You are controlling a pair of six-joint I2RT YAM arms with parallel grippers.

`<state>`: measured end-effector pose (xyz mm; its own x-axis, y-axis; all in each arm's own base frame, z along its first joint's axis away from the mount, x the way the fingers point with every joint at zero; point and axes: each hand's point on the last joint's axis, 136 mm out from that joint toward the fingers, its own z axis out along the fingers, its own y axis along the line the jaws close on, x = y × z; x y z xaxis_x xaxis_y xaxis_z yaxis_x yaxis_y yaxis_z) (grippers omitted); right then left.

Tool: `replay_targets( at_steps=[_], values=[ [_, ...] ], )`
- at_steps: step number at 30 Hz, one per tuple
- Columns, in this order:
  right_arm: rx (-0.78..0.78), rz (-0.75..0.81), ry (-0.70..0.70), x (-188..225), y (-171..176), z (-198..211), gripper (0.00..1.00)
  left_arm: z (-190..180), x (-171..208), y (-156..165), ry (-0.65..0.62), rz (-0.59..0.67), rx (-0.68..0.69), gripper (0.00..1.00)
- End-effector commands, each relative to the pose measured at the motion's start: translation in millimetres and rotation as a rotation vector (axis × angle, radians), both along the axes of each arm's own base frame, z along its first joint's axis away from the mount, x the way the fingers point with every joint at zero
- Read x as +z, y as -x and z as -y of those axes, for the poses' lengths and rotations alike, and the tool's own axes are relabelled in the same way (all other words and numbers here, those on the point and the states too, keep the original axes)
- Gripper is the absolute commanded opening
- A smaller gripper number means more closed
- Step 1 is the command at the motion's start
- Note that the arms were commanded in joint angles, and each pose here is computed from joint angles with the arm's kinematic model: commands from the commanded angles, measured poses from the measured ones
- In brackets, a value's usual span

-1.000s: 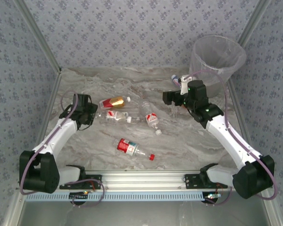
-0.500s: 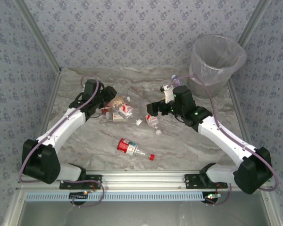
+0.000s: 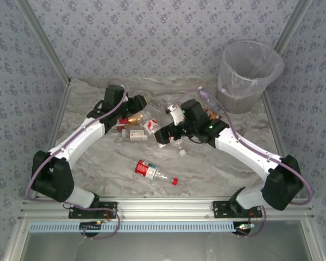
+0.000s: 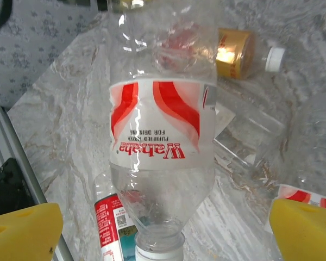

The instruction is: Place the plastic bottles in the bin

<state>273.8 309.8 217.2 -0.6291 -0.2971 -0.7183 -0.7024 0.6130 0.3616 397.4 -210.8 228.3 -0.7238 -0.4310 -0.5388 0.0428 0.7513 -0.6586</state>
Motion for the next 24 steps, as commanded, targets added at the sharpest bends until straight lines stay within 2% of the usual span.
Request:
replay_targets(
  at_steps=[1, 7, 15, 18, 24],
  values=[
    [0.054, -0.025, 0.020, -4, 5, -8, 1.00, 17, 27, -4, 0.046, 0.080, -0.080, 0.52],
    [0.039, -0.065, -0.096, 0, -8, -33, 1.00, 31, 27, -2, 0.081, 0.081, -0.128, 0.52],
    [0.016, -0.142, -0.141, -8, -24, -54, 1.00, 46, 27, 1, 0.116, 0.078, -0.180, 0.53],
    [-0.015, -0.165, -0.128, -17, -27, -53, 0.90, 47, 27, 1, 0.123, 0.077, -0.182, 0.53],
    [-0.022, -0.197, -0.084, -28, -25, -47, 0.79, 47, 28, 2, 0.129, 0.073, -0.182, 0.55]
  ],
)
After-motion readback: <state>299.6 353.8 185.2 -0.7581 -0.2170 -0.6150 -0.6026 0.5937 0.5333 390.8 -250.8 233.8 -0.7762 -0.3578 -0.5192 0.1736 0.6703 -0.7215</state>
